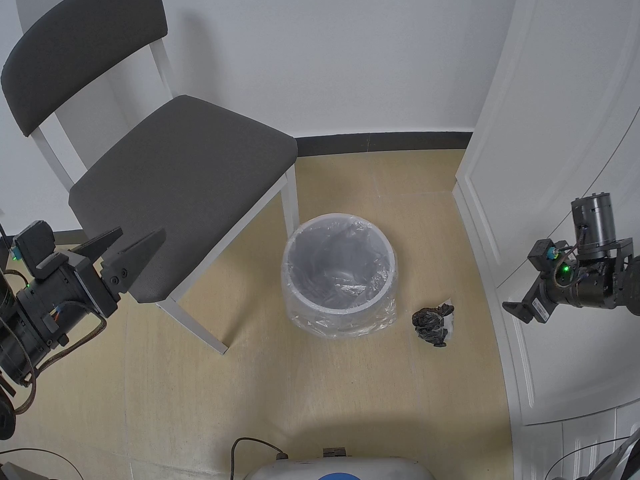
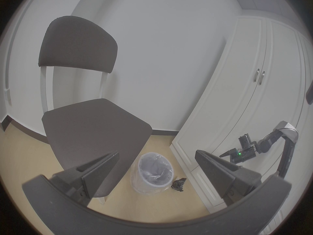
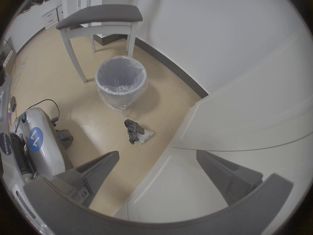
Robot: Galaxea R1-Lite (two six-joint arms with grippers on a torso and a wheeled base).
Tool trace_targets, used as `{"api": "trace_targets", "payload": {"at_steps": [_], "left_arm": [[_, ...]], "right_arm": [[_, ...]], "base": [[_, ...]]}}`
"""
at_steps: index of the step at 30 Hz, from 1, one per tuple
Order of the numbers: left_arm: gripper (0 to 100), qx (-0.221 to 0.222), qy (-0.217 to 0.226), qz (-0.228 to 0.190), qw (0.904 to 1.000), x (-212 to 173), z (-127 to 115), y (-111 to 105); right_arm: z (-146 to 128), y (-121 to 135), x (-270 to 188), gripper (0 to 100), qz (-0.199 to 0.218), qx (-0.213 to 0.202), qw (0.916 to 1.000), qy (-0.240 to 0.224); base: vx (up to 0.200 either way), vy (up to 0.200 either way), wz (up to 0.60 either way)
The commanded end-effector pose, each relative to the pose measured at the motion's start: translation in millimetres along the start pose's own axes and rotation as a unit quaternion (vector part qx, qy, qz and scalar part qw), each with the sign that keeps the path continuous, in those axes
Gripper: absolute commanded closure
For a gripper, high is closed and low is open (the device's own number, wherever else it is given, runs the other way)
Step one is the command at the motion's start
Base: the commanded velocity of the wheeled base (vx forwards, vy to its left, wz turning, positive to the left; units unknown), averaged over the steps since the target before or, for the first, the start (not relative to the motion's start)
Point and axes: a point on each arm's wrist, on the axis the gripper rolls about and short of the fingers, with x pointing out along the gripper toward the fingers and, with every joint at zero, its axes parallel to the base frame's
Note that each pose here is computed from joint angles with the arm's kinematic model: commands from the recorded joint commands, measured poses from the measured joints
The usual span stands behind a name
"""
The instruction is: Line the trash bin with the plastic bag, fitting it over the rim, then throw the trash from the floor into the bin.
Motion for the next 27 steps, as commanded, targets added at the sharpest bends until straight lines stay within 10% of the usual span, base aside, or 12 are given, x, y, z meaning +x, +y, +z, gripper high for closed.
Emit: {"api": "trace_targets", "payload": {"at_steps": [1, 27], "left_arm": [[0, -0.004, 0.022, 0.005, 0.9997, 10.8, -8.0, 3.9], [0, 0.009, 0.024, -0.038, 0.9990, 14.0, -20.6, -9.9]], "right_arm": [[-7.9, 12.6, 36.2, 0, 0.026, -0.005, 0.9990, 0.036], [-60.7, 60.7, 199.8, 0, 0.046, 0.161, 0.9858, 0.003]], "base": [[0.000, 0.000, 0.00], [0.000, 0.000, 0.00]]}}
